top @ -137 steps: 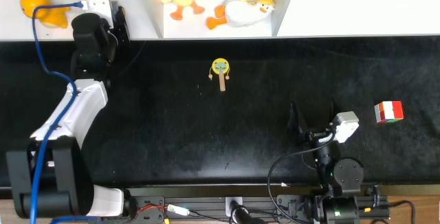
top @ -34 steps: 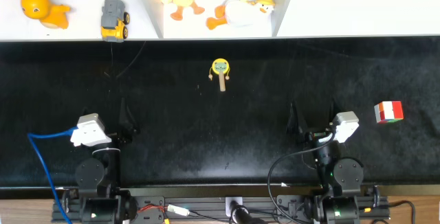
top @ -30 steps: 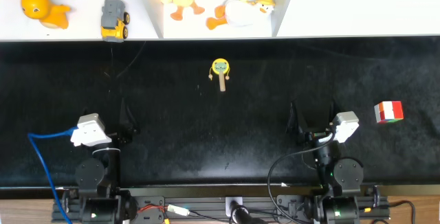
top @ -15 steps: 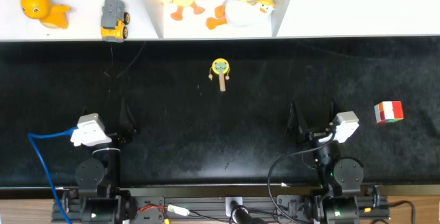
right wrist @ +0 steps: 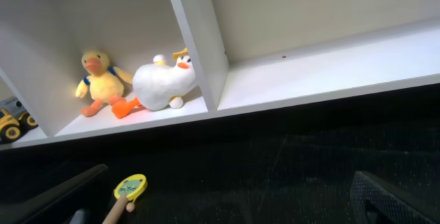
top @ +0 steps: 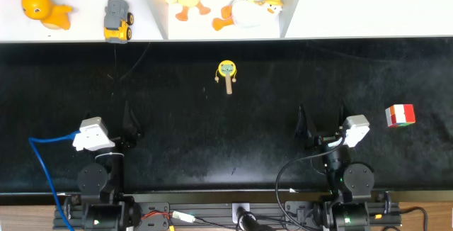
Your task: Store Toys
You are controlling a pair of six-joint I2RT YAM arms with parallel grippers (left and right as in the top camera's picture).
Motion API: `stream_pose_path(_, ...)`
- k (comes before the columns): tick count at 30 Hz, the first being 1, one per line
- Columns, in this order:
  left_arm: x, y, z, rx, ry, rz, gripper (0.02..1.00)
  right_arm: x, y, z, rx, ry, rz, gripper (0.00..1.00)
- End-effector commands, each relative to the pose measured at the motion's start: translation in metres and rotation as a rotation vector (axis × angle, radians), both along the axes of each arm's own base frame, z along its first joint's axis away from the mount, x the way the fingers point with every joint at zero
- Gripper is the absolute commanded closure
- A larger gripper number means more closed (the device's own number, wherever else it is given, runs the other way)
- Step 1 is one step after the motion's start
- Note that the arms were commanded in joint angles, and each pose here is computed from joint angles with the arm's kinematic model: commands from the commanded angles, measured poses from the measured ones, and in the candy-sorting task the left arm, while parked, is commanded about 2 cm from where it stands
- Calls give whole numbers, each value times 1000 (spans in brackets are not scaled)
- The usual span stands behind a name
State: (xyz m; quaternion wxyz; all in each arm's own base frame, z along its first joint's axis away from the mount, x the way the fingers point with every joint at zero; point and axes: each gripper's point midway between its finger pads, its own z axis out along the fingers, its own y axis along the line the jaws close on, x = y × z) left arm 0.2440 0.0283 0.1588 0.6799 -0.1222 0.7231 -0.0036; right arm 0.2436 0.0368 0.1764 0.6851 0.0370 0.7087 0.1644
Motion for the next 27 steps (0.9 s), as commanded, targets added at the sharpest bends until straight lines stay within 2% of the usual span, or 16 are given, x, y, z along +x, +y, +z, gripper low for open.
stream_pose_path(1, 0, -1, 1, -4, -11, -8, 20, 0, 0, -3, 8, 1, -2, 5)
stream_pose_path(17, 0, -1, 1, -4, -11, -8, 20, 0, 4, -3, 16, 1, 19, 5)
stream_pose_path(20, 0, -1, 1, -4, -11, -8, 20, -3, 15, 1, 26, -9, 89, 3)
stream_pose_path(23, 0, -1, 1, -4, -11, -8, 20, -9, 27, 9, 77, 9, 158, 5)
stream_pose_path(27, 0, -1, 1, -4, -11, -8, 20, -19, 28, 27, 94, 95, 167, 5)
